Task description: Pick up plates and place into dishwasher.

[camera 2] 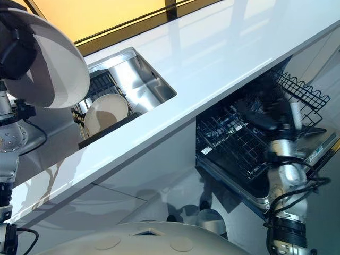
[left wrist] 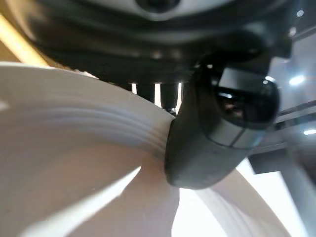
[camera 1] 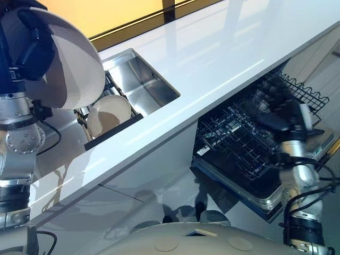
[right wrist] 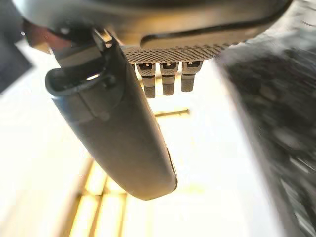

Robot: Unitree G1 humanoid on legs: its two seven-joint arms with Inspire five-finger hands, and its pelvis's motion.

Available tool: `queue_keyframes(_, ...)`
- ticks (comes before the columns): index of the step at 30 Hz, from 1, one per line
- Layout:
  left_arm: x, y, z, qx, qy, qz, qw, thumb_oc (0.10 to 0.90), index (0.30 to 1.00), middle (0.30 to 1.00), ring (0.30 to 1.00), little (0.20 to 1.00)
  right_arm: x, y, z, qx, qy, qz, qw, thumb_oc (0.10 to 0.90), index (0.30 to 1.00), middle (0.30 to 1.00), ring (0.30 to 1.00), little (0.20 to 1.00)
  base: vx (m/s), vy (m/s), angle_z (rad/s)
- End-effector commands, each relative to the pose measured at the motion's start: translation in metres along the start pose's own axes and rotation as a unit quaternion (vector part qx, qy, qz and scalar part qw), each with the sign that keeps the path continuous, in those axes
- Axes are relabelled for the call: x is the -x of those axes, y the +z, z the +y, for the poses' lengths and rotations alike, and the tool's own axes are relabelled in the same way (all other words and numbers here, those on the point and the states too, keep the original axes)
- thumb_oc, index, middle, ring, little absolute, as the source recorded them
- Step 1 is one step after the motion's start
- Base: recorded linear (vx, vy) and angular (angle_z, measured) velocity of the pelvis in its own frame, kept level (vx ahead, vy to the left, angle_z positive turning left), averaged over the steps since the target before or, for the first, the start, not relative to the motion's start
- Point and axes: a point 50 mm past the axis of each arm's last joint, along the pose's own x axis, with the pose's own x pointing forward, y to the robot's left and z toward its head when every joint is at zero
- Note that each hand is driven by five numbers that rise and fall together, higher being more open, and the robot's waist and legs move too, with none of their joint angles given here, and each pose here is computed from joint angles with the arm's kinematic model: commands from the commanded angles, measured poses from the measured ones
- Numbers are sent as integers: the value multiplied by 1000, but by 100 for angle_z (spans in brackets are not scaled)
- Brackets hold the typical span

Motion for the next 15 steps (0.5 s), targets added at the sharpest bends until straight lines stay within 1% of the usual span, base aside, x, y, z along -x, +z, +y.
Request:
queue_keyframes(1, -22, 18, 7, -2, 71, -87, 994, 100, 300, 300, 300, 200, -21, 78, 42, -9, 136, -235, 962, 800, 900, 900, 900, 900, -18, 1, -22)
queue_keyframes(2, -23, 23, 3, 4, 74, -97, 993, 100, 300, 300, 300, 200, -23, 83, 53, -28, 184, -241, 953, 800, 900, 900, 900, 900, -23, -4, -19)
queue_keyframes(4, -26, 30, -8, 17, 75, -105, 991, 100, 300, 300, 300, 200, -27, 88, 71, -70, 241, -237, 939, 800, 900, 900, 900, 900, -45, -16, -13)
queue_keyframes(8, -29, 45, -31, 68, 70, -104, 990, 100, 300, 300, 300, 200, -33, 86, 113, -139, 346, -190, 908, 800, 900, 900, 900, 900, -73, -49, 4)
queue_keyframes(12, -29, 59, -52, 109, 49, -101, 988, 100, 300, 300, 300, 200, -33, 72, 151, -207, 415, -102, 880, 800, 900, 900, 900, 900, -71, -75, 12)
queue_keyframes(15, -27, 67, -65, 129, 38, -99, 986, 100, 300, 300, 300, 200, -29, 63, 170, -233, 436, -66, 867, 800, 900, 900, 900, 900, -31, -59, 13)
